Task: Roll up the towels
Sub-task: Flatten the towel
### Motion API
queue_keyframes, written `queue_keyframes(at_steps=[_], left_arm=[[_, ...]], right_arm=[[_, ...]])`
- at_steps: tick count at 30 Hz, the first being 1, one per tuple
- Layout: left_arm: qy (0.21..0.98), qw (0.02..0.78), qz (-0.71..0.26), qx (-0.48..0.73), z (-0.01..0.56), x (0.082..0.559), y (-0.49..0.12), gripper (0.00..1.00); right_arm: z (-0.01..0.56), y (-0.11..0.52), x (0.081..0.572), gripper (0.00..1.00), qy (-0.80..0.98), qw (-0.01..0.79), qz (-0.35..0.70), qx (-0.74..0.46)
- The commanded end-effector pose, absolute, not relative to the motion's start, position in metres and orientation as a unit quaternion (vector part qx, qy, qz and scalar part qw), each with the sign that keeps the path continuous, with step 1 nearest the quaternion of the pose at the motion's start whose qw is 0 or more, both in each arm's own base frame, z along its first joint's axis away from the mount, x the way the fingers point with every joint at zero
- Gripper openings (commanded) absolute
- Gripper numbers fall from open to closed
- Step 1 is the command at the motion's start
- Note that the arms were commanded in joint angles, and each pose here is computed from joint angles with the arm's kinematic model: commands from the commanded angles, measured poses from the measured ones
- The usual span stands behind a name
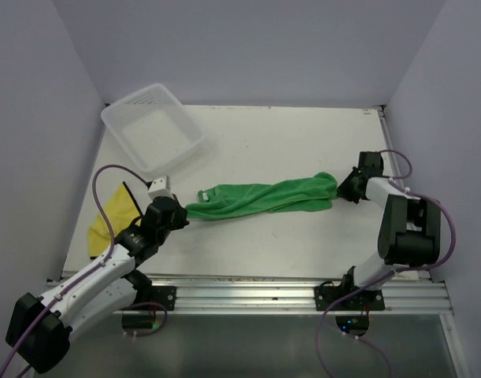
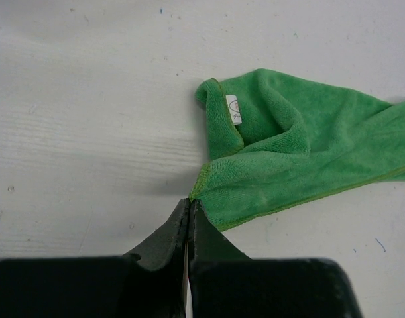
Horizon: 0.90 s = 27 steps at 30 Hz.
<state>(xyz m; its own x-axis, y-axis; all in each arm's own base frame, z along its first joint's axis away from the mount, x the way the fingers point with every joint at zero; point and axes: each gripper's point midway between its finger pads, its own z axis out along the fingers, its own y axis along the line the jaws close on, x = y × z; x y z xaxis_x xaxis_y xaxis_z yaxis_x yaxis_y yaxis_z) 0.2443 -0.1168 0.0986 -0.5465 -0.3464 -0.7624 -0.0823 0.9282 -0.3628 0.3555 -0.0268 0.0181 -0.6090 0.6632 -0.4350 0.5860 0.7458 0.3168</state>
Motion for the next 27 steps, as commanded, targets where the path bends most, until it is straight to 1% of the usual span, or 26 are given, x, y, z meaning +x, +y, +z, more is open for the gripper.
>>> queue_keyframes(at_steps=[1, 3, 4, 6, 8, 9, 10, 12, 13, 15, 16, 17, 18, 19, 20, 21, 22, 23, 27], left_arm=[[0.847, 0.492, -0.162, -0.121, 0.129, 0.263, -0.128, 0.0], [0.852, 0.486, -0.155, -0.117, 0.13, 0.268, -0.131, 0.0], [0.848, 0.492, -0.161, -0.118, 0.143, 0.274, -0.135, 0.0], [0.851, 0.488, -0.158, -0.113, 0.147, 0.282, -0.139, 0.0], [0.843, 0.496, -0.176, -0.109, 0.168, 0.295, -0.147, 0.0], [0.85, 0.485, -0.182, -0.095, 0.165, 0.302, -0.151, 0.0], [0.848, 0.485, -0.189, -0.095, 0.179, 0.311, -0.154, 0.0], [0.855, 0.474, -0.189, -0.095, 0.181, 0.326, -0.155, 0.0], [0.846, 0.485, -0.196, -0.104, 0.197, 0.337, -0.151, 0.0], [0.842, 0.487, -0.2, -0.113, 0.204, 0.353, -0.146, 0.0], [0.834, 0.498, -0.205, -0.117, 0.223, 0.363, -0.145, 0.0], [0.832, 0.501, -0.204, -0.119, 0.23, 0.37, -0.143, 0.0], [0.836, 0.498, -0.193, -0.124, 0.228, 0.38, -0.138, 0.0], [0.828, 0.509, -0.196, -0.126, 0.247, 0.389, -0.139, 0.0], [0.826, 0.513, -0.198, -0.129, 0.255, 0.397, -0.138, 0.0], [0.829, 0.507, -0.197, -0.131, 0.254, 0.406, -0.138, 0.0], [0.818, 0.52, -0.205, -0.135, 0.276, 0.417, -0.133, 0.0], [0.815, 0.523, -0.208, -0.137, 0.283, 0.423, -0.131, 0.0], [0.806, 0.527, -0.225, -0.149, 0.306, 0.443, -0.116, 0.0]], right_arm=[[0.054, -0.023, 0.346, 0.0, 0.893, 0.287, 0.078, 0.337], [0.077, -0.024, 0.352, 0.0, 0.887, 0.308, 0.082, 0.334], [0.089, -0.022, 0.35, 0.0, 0.885, 0.313, 0.086, 0.334], [0.112, -0.022, 0.357, 0.0, 0.878, 0.332, 0.094, 0.331], [0.134, -0.021, 0.362, 0.0, 0.872, 0.347, 0.104, 0.33], [0.141, -0.02, 0.364, 0.0, 0.87, 0.352, 0.108, 0.329], [0.146, -0.017, 0.365, 0.0, 0.869, 0.35, 0.115, 0.331], [0.161, -0.018, 0.373, 0.0, 0.864, 0.361, 0.12, 0.33], [0.167, -0.018, 0.376, 0.0, 0.862, 0.364, 0.121, 0.33], [0.183, -0.02, 0.386, 0.0, 0.86, 0.37, 0.123, 0.33], [0.188, -0.02, 0.387, 0.0, 0.86, 0.369, 0.124, 0.331], [0.208, -0.021, 0.397, 0.0, 0.852, 0.387, 0.129, 0.328], [0.211, -0.02, 0.403, 0.0, 0.852, 0.386, 0.133, 0.328], [0.218, -0.019, 0.408, 0.0, 0.849, 0.39, 0.139, 0.328], [0.24, -0.019, 0.417, 0.0, 0.84, 0.406, 0.149, 0.328], [0.25, -0.018, 0.422, 0.0, 0.837, 0.412, 0.155, 0.326], [0.252, -0.018, 0.428, 0.0, 0.837, 0.409, 0.158, 0.328], [0.274, -0.018, 0.435, 0.0, 0.827, 0.425, 0.167, 0.328], [0.311, -0.017, 0.446, 0.0, 0.813, 0.447, 0.184, 0.325]])
